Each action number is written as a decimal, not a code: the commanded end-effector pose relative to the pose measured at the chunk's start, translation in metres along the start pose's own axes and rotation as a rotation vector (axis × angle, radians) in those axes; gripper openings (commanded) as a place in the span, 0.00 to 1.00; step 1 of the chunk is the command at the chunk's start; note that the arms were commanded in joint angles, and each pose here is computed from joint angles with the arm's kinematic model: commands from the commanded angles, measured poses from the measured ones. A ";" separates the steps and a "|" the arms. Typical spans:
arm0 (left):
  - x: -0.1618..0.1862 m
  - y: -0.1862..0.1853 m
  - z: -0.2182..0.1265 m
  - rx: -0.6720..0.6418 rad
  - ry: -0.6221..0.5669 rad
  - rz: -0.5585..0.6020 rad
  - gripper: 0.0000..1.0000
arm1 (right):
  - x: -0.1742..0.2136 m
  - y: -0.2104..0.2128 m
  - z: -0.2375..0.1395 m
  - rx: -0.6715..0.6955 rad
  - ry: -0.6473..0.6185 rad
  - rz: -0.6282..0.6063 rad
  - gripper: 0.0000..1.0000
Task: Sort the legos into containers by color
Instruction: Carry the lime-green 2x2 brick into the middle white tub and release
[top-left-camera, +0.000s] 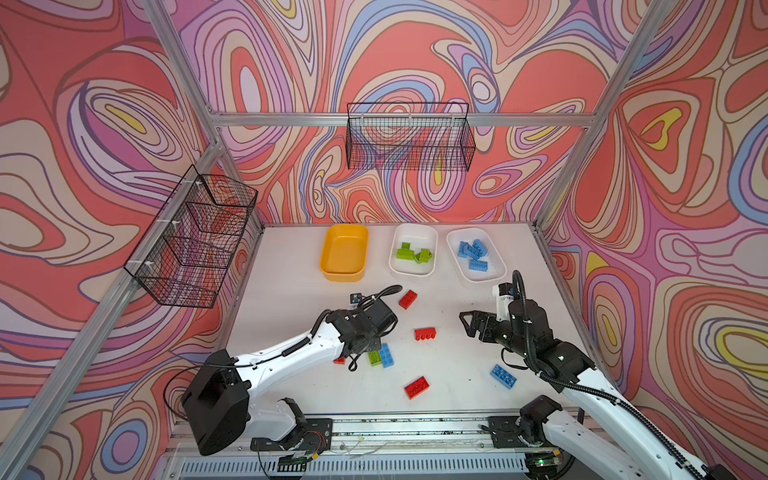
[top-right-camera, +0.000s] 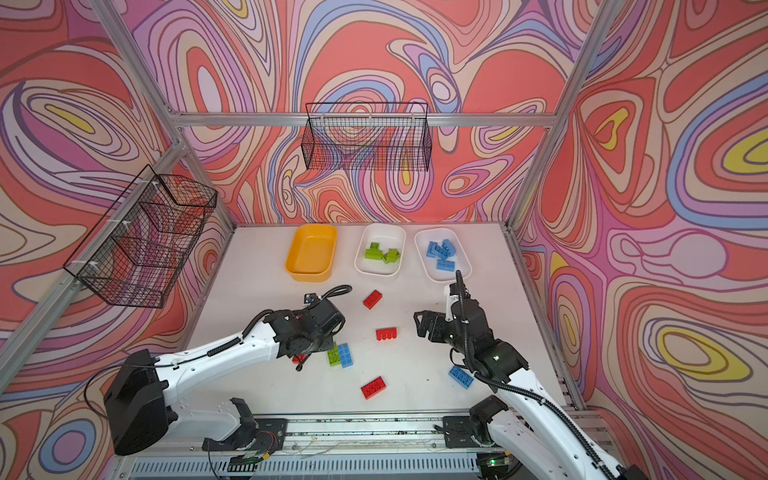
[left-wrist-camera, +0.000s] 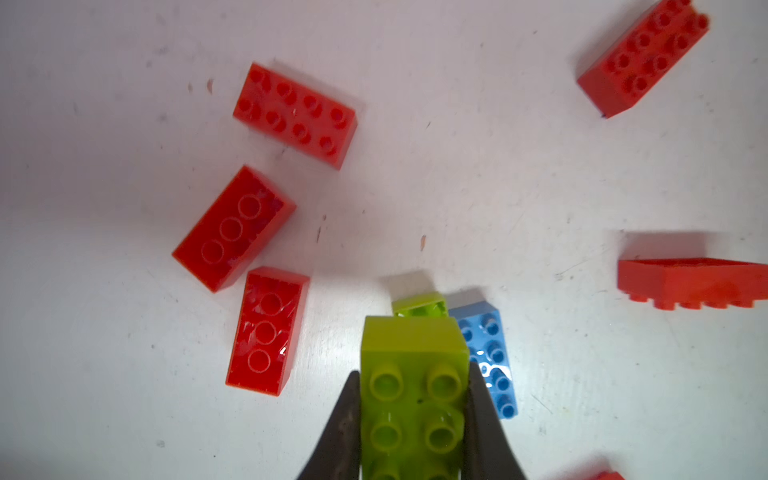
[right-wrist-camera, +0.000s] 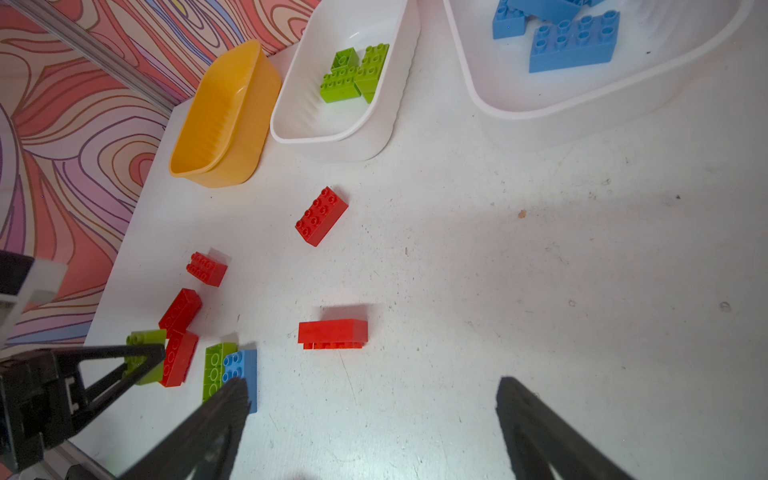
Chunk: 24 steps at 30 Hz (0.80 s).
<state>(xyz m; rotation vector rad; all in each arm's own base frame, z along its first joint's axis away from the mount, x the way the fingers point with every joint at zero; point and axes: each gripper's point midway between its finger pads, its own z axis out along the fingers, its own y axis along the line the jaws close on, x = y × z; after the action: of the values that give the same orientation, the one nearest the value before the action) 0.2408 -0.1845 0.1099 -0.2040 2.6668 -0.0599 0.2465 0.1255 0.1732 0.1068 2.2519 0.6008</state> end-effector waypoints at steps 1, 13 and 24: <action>-0.036 -0.019 0.005 0.000 -0.036 0.083 0.22 | -0.007 0.002 -0.004 0.008 -0.022 -0.002 0.98; -0.164 -0.118 0.060 0.167 -0.052 0.114 0.22 | -0.005 -0.005 0.005 0.032 -0.031 0.026 0.98; -0.245 -0.173 0.134 0.248 -0.150 0.134 0.22 | -0.006 -0.008 0.028 0.067 -0.002 0.039 0.98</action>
<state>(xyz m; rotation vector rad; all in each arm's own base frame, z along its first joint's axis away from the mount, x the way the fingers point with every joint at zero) 0.5253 -0.3239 0.1233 0.0253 2.4808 -0.3241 0.2645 0.1251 0.1523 0.1641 2.3016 0.5361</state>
